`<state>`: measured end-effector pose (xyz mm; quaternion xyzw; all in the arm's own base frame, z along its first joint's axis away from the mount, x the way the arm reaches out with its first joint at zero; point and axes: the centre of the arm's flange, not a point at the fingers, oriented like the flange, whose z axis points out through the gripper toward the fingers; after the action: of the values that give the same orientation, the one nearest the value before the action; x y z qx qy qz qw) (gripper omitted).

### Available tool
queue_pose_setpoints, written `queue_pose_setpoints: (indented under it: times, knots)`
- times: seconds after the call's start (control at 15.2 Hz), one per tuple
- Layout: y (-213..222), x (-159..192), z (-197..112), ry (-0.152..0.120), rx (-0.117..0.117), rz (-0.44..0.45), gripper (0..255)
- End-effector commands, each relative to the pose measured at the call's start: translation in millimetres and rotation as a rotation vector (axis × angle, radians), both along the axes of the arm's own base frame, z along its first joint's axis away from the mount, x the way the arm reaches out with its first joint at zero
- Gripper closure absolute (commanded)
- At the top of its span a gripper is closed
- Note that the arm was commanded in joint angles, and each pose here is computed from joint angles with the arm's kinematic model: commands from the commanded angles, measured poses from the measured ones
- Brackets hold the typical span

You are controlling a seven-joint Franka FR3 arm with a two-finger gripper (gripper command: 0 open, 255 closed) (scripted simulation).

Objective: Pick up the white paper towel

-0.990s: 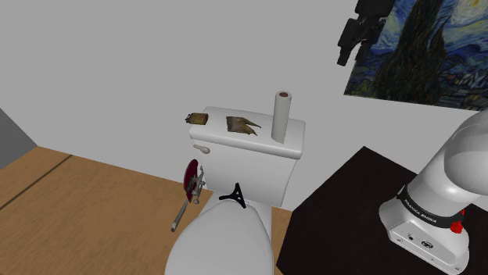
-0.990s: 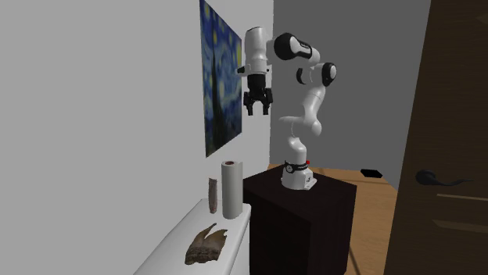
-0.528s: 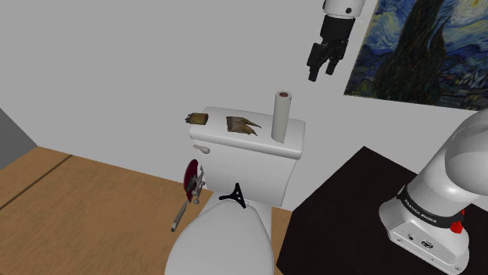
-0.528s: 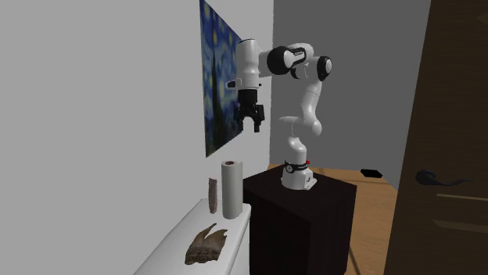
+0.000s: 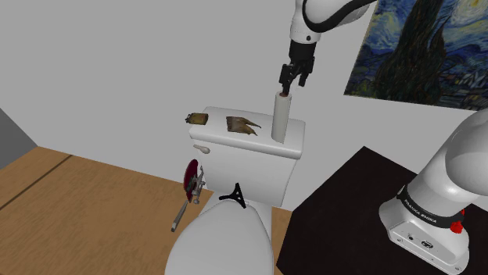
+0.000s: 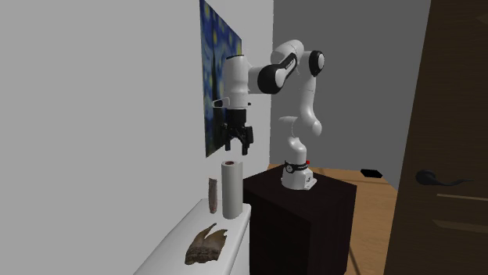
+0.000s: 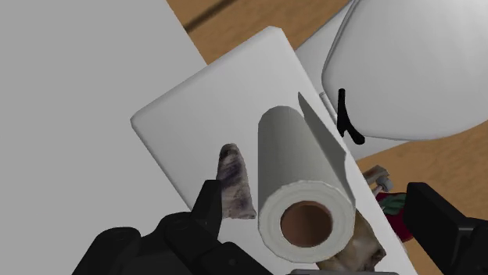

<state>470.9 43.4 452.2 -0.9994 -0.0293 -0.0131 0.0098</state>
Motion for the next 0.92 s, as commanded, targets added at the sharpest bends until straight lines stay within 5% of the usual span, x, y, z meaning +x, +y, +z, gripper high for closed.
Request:
queue_pose_setpoints:
  times: [0.0, 0.59, 0.66, 0.86]
  knots:
    - [6.8, 13.4, -13.4, -0.001, -0.008, 0.011, 0]
    - [6.8, 13.4, -53.4, -0.001, -0.008, 0.011, 0]
    - [7.1, 13.5, -53.4, -0.001, -0.008, 0.011, 255]
    - [7.0, 13.1, -53.6, -0.001, -0.008, 0.011, 255]
